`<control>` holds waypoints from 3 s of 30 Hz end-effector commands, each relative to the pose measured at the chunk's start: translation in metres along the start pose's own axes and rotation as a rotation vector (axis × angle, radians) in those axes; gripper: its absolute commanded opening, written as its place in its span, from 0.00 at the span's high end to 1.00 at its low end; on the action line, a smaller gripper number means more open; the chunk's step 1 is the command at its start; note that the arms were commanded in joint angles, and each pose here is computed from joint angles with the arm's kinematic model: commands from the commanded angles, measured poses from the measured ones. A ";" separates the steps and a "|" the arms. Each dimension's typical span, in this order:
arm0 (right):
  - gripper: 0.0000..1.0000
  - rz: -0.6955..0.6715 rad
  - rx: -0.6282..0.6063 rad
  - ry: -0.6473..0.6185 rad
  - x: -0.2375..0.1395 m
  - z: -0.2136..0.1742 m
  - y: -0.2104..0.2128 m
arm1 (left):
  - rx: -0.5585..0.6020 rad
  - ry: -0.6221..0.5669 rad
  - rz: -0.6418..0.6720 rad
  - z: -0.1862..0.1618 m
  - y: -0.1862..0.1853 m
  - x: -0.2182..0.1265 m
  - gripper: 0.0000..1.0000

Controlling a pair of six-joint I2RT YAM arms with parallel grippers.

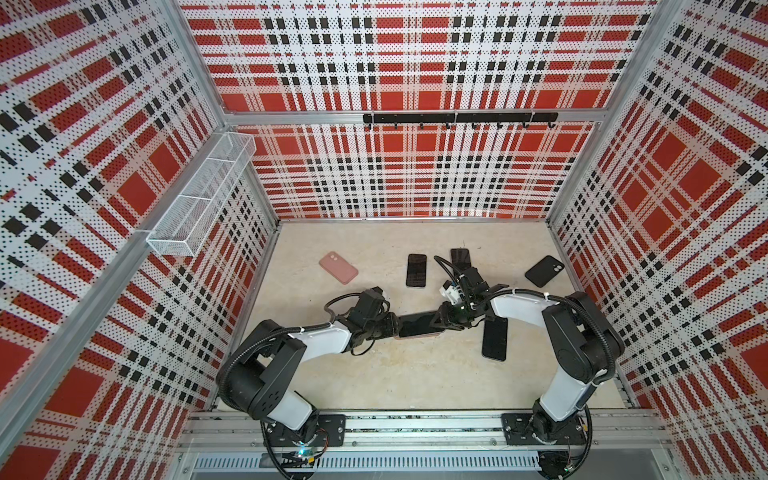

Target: Put the phone into the phone case

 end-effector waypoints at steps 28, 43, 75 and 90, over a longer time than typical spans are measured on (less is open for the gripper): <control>0.61 -0.198 -0.038 0.031 -0.002 0.001 -0.003 | 0.014 -0.020 -0.039 0.000 -0.002 0.000 0.63; 0.74 -0.199 -0.064 0.023 -0.003 0.001 0.002 | 0.019 0.000 -0.023 -0.004 0.000 0.005 0.66; 0.77 -0.219 -0.146 0.005 0.002 0.008 0.023 | 0.031 0.031 -0.003 -0.013 0.004 0.009 0.76; 0.73 -0.206 -0.139 0.009 -0.005 0.000 0.021 | 0.013 0.068 0.010 -0.022 0.012 0.003 0.79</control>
Point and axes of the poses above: each gripper's point midway between its finger pads, its own x axis out along the fingers, its own y axis along the line the jaws close on, z = x × y, the point moved 5 cm from there along -x, back along the fingers, and after that the axes turned 5 degrees about x, right-handed, at the moved point
